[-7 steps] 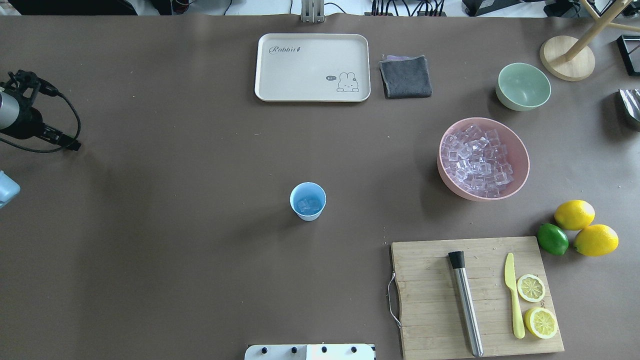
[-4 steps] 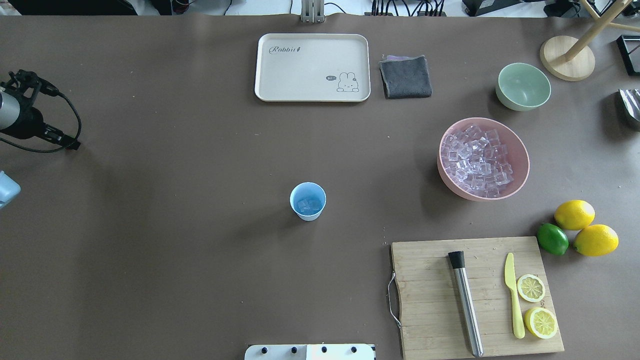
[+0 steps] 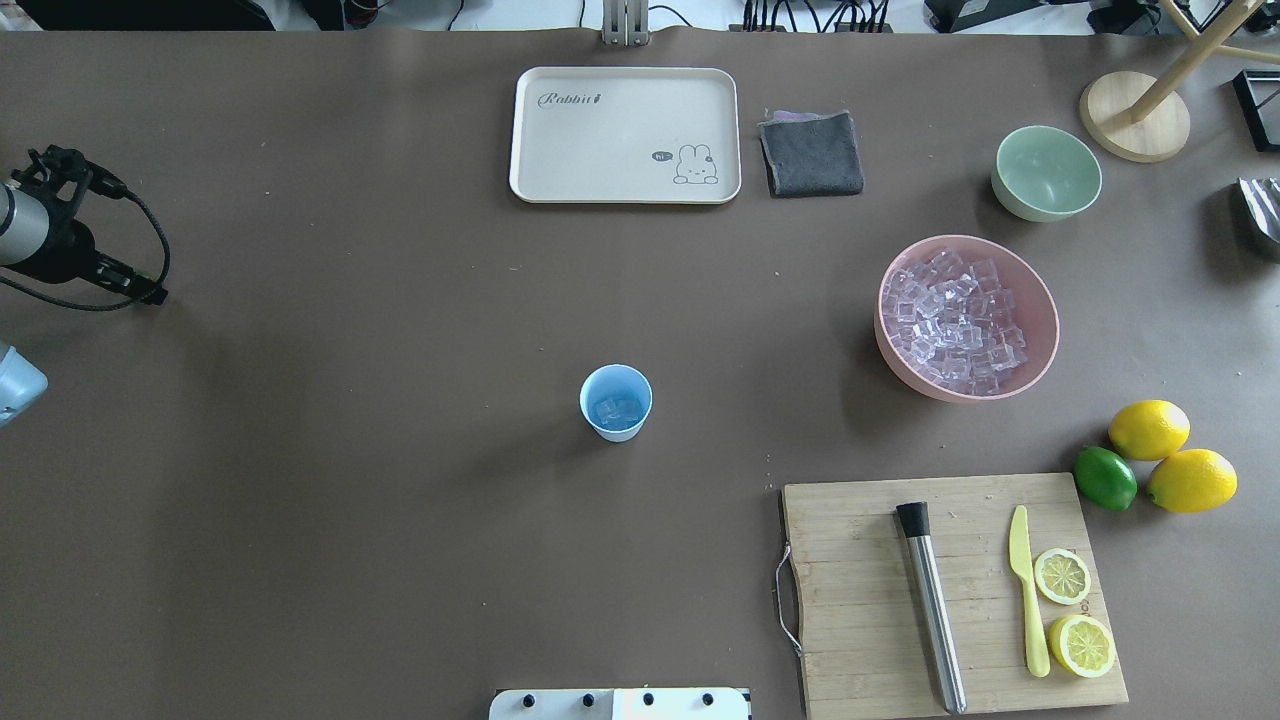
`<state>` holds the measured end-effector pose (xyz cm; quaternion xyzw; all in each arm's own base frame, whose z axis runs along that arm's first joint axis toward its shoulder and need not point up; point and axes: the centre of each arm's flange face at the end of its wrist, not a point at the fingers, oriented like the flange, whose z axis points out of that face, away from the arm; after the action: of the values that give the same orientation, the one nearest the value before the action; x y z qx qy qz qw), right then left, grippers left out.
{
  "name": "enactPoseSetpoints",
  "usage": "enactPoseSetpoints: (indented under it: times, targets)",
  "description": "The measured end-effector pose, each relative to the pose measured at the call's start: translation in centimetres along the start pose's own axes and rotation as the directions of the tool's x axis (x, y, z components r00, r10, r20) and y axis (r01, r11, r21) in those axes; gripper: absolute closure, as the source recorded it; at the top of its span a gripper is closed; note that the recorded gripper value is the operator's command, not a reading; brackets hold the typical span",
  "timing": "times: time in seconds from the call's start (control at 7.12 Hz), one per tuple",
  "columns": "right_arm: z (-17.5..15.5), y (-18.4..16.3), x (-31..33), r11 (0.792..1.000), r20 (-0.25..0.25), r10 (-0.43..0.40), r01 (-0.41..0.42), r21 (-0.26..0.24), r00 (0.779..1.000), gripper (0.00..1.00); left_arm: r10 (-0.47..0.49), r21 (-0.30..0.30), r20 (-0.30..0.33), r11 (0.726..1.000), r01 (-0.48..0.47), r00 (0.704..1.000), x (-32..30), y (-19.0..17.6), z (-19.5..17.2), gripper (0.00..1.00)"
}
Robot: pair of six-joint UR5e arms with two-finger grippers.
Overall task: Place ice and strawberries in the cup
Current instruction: 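Lift the strawberry with the left gripper and carry it toward the blue cup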
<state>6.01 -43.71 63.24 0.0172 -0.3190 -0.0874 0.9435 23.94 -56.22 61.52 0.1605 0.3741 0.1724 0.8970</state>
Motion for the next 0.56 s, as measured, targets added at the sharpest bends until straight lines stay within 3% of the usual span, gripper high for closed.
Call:
enactPoseSetpoints:
  times: [0.56]
  targets:
    - [0.0,0.0,-0.1,1.000,0.004,0.000,0.000,0.001,1.000,0.00,-0.012,0.033,-0.020,0.999,0.013,1.000,0.7,-1.0,-1.5,1.00]
